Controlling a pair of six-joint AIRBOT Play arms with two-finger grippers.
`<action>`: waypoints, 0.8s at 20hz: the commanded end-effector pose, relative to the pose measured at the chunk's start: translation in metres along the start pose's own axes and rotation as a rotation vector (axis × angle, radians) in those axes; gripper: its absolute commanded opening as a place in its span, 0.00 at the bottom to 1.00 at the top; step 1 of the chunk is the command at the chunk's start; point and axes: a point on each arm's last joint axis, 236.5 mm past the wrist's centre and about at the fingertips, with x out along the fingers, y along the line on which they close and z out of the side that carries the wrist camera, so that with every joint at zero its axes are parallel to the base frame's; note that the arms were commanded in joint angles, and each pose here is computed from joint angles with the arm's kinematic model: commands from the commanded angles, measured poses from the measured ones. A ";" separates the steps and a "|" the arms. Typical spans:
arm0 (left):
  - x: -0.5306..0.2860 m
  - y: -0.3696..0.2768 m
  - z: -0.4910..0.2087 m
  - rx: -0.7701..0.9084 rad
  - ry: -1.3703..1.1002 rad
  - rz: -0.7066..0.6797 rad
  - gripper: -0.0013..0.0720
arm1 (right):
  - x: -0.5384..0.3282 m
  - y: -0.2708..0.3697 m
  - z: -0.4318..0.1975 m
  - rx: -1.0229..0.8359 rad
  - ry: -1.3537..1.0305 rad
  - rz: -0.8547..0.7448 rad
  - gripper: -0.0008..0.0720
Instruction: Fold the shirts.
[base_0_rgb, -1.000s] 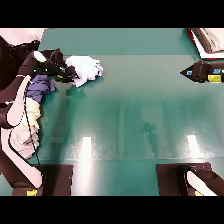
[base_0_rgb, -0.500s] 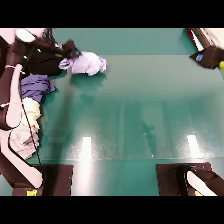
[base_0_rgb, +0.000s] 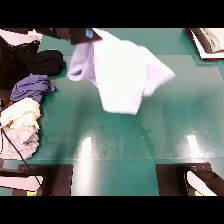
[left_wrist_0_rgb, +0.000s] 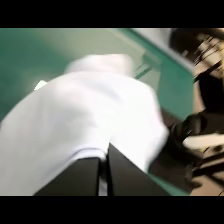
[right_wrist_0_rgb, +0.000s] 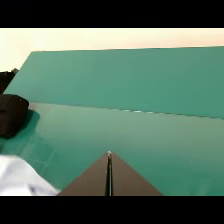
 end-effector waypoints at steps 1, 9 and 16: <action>0.024 0.036 -0.076 -0.035 0.263 0.168 0.05 | -0.003 0.004 -0.007 -0.007 0.038 0.009 0.04; -0.018 0.135 -0.167 -0.463 0.388 0.393 0.98 | -0.004 0.005 -0.023 -0.006 0.103 0.015 0.04; -0.053 0.161 -0.279 -0.688 0.479 0.501 0.98 | -0.005 0.006 -0.031 -0.006 0.136 0.017 0.04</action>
